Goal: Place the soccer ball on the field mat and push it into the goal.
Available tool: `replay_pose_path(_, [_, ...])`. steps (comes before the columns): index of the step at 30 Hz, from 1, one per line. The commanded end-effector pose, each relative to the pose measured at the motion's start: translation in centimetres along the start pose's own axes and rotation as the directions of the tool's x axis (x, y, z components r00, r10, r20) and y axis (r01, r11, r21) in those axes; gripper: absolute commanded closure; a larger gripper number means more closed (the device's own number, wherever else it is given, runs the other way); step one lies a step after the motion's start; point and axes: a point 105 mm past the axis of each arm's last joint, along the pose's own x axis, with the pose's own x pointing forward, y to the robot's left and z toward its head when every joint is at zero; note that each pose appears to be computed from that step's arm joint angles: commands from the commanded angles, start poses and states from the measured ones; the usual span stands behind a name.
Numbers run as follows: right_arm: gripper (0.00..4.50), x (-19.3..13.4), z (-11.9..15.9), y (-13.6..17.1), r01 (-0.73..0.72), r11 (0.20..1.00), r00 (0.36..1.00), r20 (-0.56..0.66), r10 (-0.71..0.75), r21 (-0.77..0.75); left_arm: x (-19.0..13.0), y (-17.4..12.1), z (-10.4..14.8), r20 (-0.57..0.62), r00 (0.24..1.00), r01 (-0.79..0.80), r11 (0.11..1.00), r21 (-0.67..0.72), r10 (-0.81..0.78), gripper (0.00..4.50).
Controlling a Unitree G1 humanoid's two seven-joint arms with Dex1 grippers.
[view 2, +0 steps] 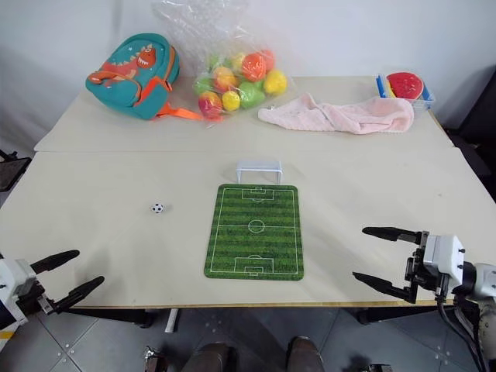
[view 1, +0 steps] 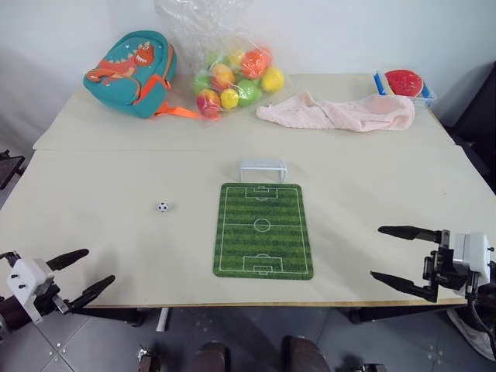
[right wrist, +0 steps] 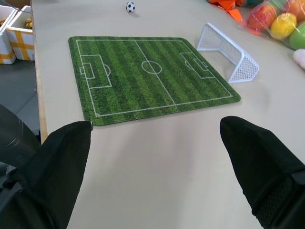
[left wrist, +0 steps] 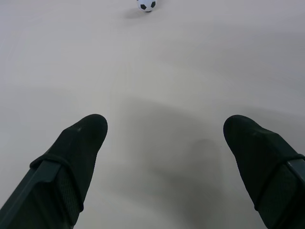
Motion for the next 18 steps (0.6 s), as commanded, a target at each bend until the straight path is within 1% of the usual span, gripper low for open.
replay_pose_path(1, [0.00, -0.2, -0.1, 0.2, -0.013, 1.000, 1.000, 0.016, 0.013, 0.014, -0.4, -0.2, 0.3, -0.021, 1.000, -0.007, 0.999, 0.037, 0.007, 0.02])
replay_pose_path(3, [0.00, -0.2, -0.2, 0.4, -0.023, 0.999, 0.999, 0.029, 0.022, 0.031, -0.6, 0.2, 0.6, 0.003, 0.999, -0.037, 0.999, 0.024, 0.037, 0.02])
replay_pose_path(5, [0.00, -0.1, 0.1, 0.2, 0.008, 0.998, 0.997, 0.070, -0.012, 0.059, -0.7, 0.3, 1.1, 0.048, 0.998, -0.043, 0.999, -0.025, 0.044, 0.02])
replay_pose_path(7, [0.00, 0.3, 1.3, -0.2, 0.061, 0.994, 0.984, 0.164, -0.075, 0.090, -0.8, 0.4, 1.5, 0.078, 0.996, -0.048, 0.997, -0.061, 0.053, 0.02])
replay_pose_path(9, [0.00, 1.1, 3.1, 0.1, 0.073, 0.996, 0.961, 0.264, -0.082, 0.045, -0.7, 1.0, 2.3, 0.139, 0.985, -0.079, 0.988, -0.135, 0.098, 0.02])
replay_pose_path(11, [0.00, 1.5, 4.4, 0.4, 0.098, 0.995, 0.941, 0.324, -0.094, 0.002, -0.5, 1.3, 2.7, 0.172, 0.979, -0.080, 0.980, -0.183, 0.112, 0.02])
replay_pose_path(13, [0.00, 1.7, 5.3, 0.0, 0.157, 0.986, 0.910, 0.379, -0.167, 0.056, 0.2, 2.2, 2.7, 0.204, 0.961, -0.133, 0.960, -0.248, 0.186, 0.02])
replay_pose_path(15, [0.00, 2.0, 5.4, 0.9, 0.158, 0.985, 0.899, 0.402, -0.173, 0.070, 1.6, 2.9, 2.3, 0.221, 0.941, -0.190, 0.940, -0.282, 0.256, 0.02])
replay_pose_path(18, [0.00, 2.1, 4.9, 2.0, 0.156, 0.984, 0.900, 0.398, -0.177, 0.085, 4.5, 2.4, 2.8, 0.255, 0.938, -0.157, 0.946, -0.285, 0.233, 0.02])
